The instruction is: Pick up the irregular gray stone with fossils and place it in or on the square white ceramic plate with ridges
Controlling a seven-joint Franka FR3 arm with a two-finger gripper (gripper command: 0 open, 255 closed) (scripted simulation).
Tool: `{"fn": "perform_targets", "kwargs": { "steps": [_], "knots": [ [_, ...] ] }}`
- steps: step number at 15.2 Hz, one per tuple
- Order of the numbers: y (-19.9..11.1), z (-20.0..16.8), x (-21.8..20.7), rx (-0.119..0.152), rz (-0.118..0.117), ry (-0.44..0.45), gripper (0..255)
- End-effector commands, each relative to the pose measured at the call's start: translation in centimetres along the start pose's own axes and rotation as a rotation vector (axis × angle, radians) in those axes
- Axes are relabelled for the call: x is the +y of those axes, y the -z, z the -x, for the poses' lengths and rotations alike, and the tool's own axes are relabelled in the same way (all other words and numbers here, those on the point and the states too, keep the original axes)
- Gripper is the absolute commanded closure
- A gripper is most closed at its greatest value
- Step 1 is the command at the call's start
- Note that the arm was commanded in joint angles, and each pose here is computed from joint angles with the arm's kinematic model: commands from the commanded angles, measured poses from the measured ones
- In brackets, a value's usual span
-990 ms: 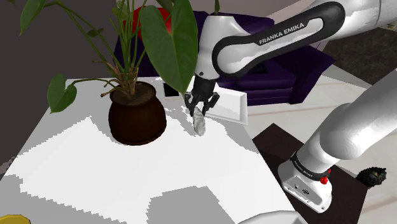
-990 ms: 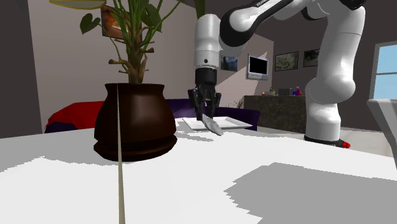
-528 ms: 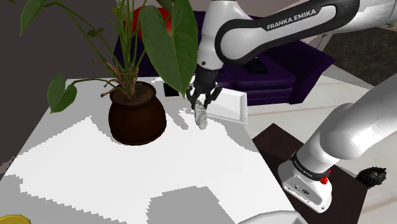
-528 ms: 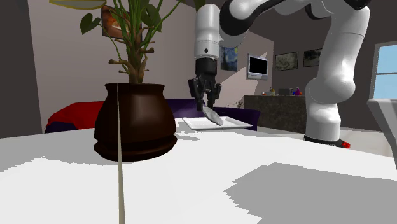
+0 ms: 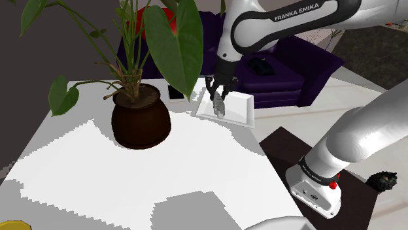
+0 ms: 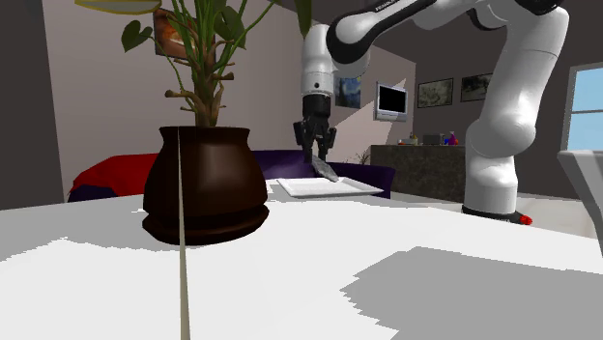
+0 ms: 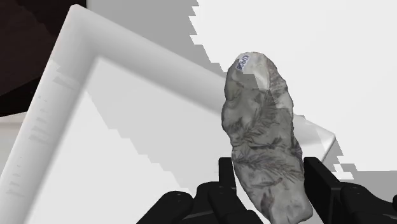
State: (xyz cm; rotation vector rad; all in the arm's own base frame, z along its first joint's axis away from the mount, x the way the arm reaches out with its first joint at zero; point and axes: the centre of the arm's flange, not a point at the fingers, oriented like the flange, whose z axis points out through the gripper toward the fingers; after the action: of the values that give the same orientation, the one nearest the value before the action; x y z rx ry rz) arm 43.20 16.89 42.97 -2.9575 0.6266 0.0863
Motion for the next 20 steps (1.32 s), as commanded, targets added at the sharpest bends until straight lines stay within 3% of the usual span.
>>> {"fn": "perform_targets", "kwargs": {
  "steps": [1,7,20],
  "knots": [
    [0.7,-2.1,2.1,0.0,0.0,0.001,255],
    [2.0,-7.6,8.3,0.0,0.0,0.001,255],
    [-4.8,-8.2,9.0,0.0,0.0,0.001,255]
  ]
}}
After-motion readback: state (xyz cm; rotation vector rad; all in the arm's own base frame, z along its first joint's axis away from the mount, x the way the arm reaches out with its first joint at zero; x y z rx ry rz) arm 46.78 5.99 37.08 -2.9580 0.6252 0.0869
